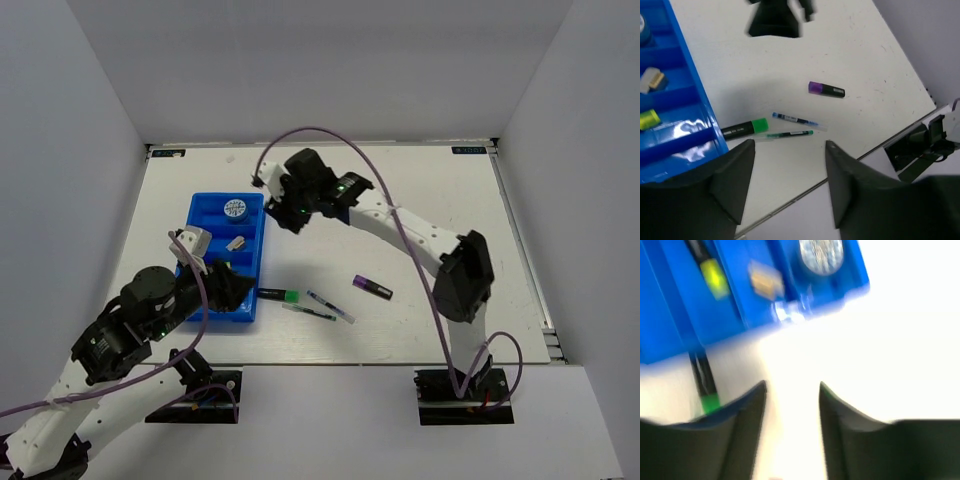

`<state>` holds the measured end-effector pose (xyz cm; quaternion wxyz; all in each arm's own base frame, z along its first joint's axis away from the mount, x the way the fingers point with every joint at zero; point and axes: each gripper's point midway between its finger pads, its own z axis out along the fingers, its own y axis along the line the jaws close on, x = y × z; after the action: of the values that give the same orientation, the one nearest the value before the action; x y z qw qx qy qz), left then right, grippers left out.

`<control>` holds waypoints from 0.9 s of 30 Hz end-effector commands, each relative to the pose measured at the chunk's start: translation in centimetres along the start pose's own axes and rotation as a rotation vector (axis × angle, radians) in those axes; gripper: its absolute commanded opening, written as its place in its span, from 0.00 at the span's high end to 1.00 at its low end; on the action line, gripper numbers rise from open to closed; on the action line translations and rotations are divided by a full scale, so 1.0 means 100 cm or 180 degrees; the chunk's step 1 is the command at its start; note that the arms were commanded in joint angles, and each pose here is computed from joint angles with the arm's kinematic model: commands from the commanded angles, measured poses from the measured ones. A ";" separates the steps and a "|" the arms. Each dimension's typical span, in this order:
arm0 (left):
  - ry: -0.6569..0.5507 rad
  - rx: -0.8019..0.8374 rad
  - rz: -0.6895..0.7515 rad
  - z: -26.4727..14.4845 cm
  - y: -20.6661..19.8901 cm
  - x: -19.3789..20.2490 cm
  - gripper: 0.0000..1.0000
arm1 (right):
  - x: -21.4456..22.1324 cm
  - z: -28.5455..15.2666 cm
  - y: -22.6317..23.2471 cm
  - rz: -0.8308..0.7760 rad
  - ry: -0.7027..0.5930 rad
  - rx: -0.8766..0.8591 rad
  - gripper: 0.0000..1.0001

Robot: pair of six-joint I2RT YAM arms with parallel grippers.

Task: Sort the stationery into containers
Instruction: Pick up the pen from the center of the board.

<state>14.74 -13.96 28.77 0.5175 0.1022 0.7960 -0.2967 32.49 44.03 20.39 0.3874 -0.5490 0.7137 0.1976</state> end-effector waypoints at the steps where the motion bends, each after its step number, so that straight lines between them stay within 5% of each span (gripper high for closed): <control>1: 0.0271 -0.0265 0.0018 0.012 0.016 0.022 0.26 | 0.091 -0.040 0.008 -0.0260 0.0987 -0.0287 0.38; 3: 0.0419 -0.0268 0.0055 0.019 0.017 0.034 0.12 | 0.128 -0.068 0.019 -0.0364 0.1356 -0.0572 0.30; 9: 0.0594 -0.0128 0.0078 0.036 0.008 0.047 0.11 | 0.212 -0.100 0.020 -0.0397 0.2099 -0.0620 0.27; 27: 0.0653 -0.0141 0.0058 0.033 0.010 0.052 0.11 | 0.292 -0.080 0.021 0.0087 0.2622 -0.0589 0.27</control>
<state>15.67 -15.98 22.77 0.4375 0.1250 0.8515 -0.2606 24.94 20.70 3.93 0.0270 -0.6214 0.7826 0.0259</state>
